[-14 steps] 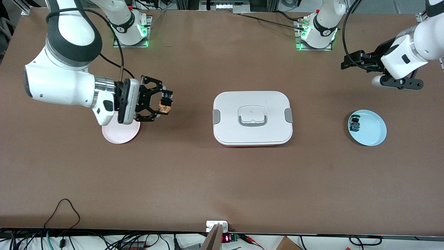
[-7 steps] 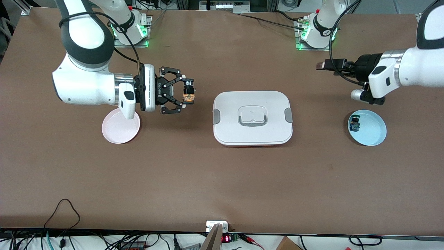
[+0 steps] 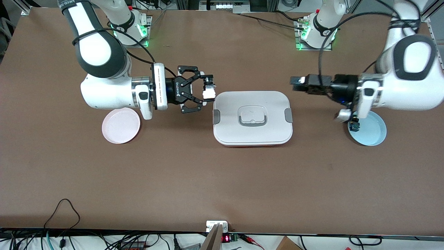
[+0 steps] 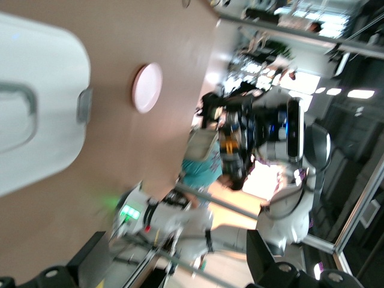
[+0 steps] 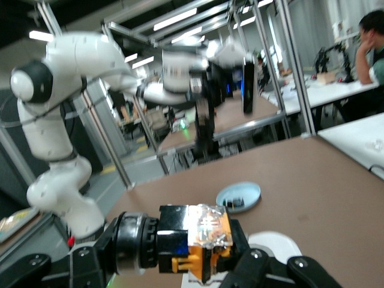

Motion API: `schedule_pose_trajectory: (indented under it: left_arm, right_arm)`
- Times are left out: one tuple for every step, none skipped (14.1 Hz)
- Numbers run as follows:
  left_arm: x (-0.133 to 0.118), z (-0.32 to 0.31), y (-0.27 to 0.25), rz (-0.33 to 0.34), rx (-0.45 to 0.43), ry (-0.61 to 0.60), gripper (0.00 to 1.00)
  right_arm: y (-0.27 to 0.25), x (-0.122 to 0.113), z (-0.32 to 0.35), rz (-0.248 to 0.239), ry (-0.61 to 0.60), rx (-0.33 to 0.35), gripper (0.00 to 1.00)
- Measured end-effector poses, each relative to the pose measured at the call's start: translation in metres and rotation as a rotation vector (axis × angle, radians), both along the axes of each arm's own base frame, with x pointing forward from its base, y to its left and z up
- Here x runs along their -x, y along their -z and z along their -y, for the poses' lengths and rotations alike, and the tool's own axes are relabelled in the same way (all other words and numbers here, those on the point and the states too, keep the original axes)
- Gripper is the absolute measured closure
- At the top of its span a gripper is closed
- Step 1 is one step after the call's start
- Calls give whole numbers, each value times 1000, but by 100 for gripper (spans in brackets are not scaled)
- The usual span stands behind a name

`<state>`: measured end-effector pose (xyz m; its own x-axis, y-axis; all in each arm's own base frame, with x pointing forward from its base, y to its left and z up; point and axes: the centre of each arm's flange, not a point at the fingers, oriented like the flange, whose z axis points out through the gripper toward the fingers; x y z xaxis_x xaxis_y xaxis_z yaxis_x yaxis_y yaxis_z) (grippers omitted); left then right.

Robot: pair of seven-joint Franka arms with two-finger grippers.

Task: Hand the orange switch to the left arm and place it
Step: 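Carry the switch above the box while the left gripper reaches it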

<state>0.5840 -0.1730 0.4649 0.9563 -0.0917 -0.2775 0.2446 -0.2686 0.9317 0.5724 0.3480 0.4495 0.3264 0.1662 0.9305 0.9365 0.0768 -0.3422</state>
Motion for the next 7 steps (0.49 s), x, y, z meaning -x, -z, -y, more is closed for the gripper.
schedule_pose_trajectory:
  left_arm:
    - [2, 17, 14, 11, 46, -36, 0]
    - [4, 32, 24, 23, 92, -69, 0]
    - [5, 42, 30, 38, 125, -97, 0]
    - [5, 48, 32, 48, 151, -123, 0]
    - [4, 50, 30, 53, 176, -142, 0]
    - [4, 53, 28, 54, 191, -154, 0]
    - [4, 60, 26, 59, 195, -170, 0]
  right_arm:
    - [-2, 2, -7, -8, 14, -20, 28]
    - [-2, 5, -14, -11, 23, -26, 28]
    - [-2, 8, -20, -11, 30, -23, 28]
    - [-1, 10, -26, -10, 35, -17, 28]
    - [-1, 13, -31, -8, 39, -11, 28]
    - [0, 16, -37, -7, 39, -7, 28]
    - [0, 19, -41, -7, 39, -6, 28]
